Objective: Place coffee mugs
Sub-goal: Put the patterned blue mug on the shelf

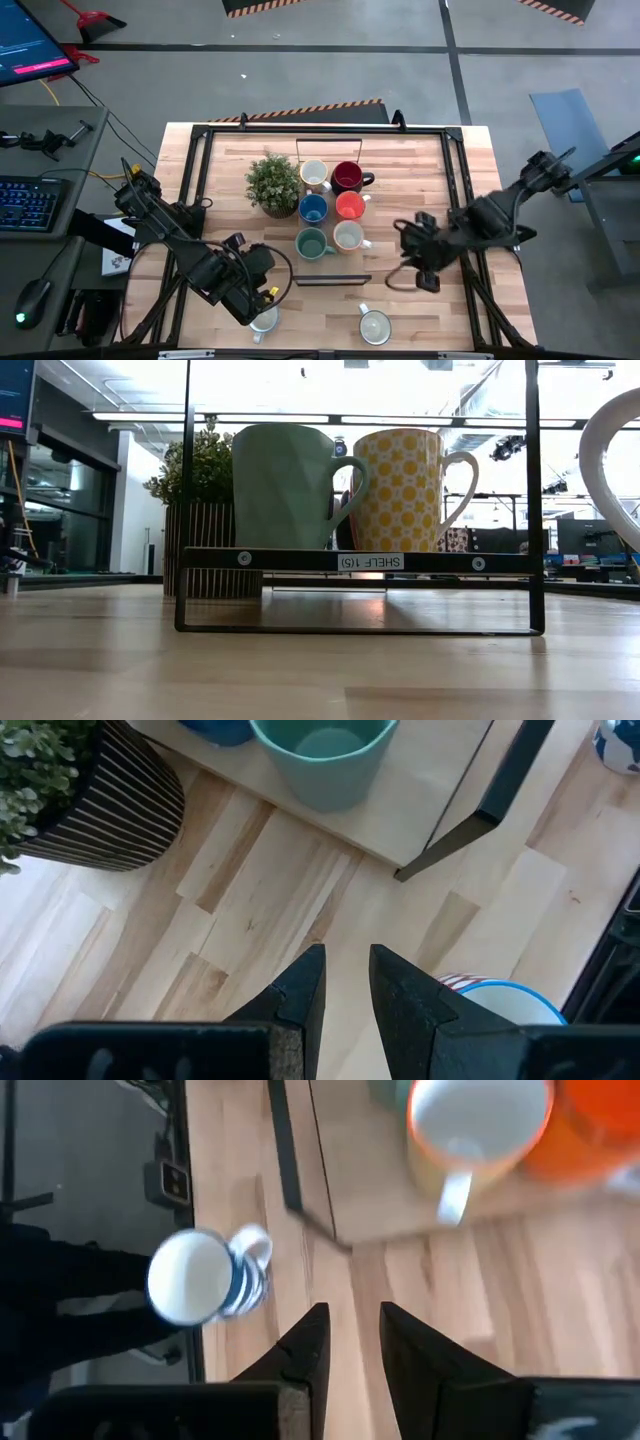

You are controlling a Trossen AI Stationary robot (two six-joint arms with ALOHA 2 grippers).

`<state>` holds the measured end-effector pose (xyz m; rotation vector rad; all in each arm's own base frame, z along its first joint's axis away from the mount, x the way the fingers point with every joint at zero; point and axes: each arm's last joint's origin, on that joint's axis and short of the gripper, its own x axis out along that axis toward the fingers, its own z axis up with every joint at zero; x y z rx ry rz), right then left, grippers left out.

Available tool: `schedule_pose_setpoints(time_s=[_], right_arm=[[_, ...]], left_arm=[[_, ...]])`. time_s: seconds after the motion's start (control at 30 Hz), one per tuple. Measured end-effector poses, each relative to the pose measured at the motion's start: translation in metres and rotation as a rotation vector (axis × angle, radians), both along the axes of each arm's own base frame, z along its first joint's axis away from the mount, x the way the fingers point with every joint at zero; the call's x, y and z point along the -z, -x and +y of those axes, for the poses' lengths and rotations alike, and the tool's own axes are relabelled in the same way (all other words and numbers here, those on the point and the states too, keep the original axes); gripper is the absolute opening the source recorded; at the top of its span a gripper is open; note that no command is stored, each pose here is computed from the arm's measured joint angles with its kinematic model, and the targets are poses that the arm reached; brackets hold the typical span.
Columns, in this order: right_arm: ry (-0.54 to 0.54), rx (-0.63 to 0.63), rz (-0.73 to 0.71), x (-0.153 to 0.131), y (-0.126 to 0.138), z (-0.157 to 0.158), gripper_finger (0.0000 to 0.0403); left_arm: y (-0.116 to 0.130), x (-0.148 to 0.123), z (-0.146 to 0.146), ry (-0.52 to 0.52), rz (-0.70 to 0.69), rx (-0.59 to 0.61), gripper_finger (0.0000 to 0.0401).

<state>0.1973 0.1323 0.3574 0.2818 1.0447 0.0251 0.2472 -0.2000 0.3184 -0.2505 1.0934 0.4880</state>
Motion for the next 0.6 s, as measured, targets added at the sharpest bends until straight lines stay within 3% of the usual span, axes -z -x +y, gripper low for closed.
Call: schedule_pose_setpoints(time_s=[0.3, 0.43, 0.6], right_arm=[[0.055, 0.133, 0.085, 0.051, 0.043, 0.041, 0.0079], [0.047, 0.212, 0.038, 0.069, 0.057, 0.052, 0.0079], [0.036, 0.261, -0.027, 0.084, 0.064, 0.058, 0.0079]], left_arm=[[0.002, 0.001, -0.005, 0.054, 0.034, 0.020, 0.0071], [0.010, 0.001, -0.010, 0.028, 0.064, 0.079, 0.0071], [0.028, 0.001, -0.018, -0.003, 0.092, 0.043, 0.0071]])
